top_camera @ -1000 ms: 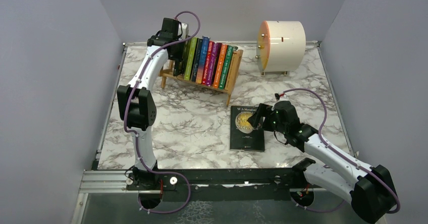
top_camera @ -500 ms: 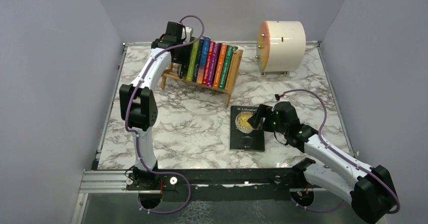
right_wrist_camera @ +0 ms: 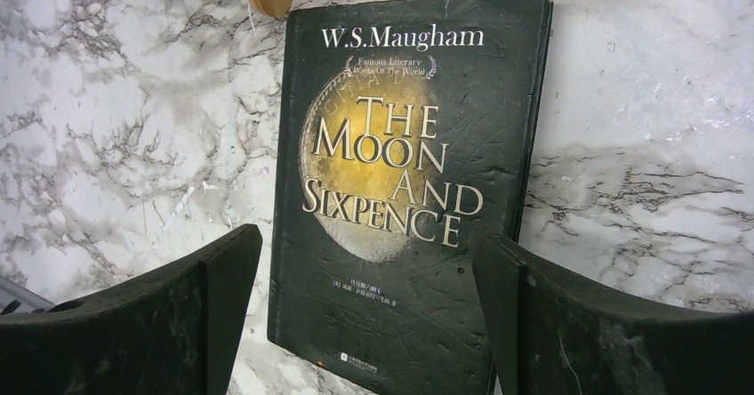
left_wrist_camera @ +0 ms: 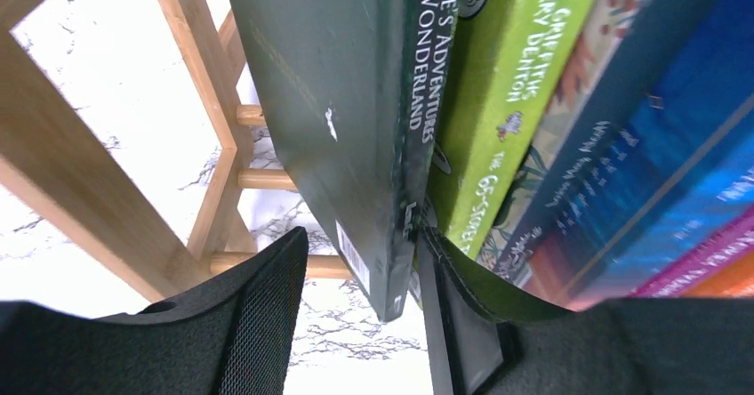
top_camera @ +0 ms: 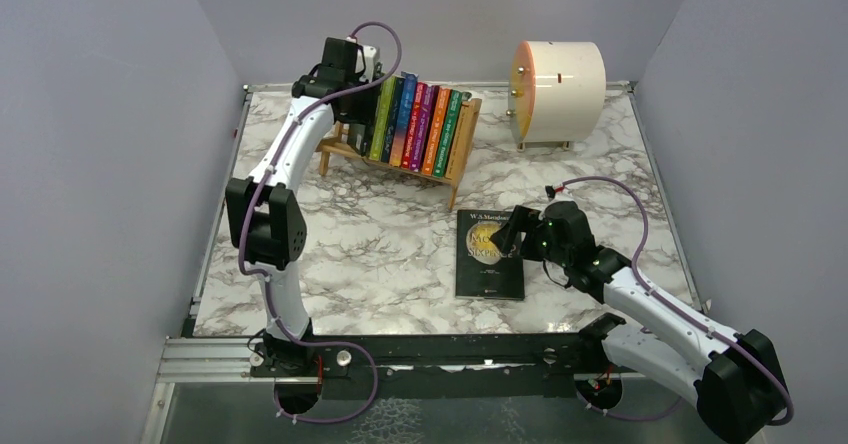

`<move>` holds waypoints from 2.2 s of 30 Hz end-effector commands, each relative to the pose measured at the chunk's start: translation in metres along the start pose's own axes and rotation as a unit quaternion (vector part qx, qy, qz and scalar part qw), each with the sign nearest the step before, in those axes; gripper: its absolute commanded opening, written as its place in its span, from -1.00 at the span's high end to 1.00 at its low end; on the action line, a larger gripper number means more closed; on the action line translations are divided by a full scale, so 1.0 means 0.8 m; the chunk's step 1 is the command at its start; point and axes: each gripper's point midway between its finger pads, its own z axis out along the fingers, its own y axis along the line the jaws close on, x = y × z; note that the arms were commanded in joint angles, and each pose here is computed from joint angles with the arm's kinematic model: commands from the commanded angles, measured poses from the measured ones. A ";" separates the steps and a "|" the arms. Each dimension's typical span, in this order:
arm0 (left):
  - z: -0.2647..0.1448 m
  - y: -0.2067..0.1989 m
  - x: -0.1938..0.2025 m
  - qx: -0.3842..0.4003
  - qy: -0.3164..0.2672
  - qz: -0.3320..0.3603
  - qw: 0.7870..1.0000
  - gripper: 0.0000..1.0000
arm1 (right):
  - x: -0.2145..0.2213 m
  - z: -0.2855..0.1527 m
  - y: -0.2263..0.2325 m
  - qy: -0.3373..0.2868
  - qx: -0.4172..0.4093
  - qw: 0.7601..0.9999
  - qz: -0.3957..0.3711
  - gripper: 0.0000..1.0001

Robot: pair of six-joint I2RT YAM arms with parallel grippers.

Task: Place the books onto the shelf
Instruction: Place the book on the shelf, then pick up the book from the center of the board.

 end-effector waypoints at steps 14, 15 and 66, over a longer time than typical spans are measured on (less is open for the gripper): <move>-0.142 -0.032 -0.049 0.015 -0.135 -0.032 0.990 0.15 | -0.021 -0.007 0.004 -0.024 0.010 1.000 -0.005 -0.70; -0.145 -0.044 -0.046 0.026 -0.141 -0.031 0.989 0.14 | -0.022 -0.007 0.003 -0.021 0.018 1.000 -0.004 -0.70; -0.016 -0.332 0.283 0.253 0.003 -0.115 0.961 -0.05 | 0.009 0.034 -0.010 0.042 0.046 0.998 -0.001 -0.58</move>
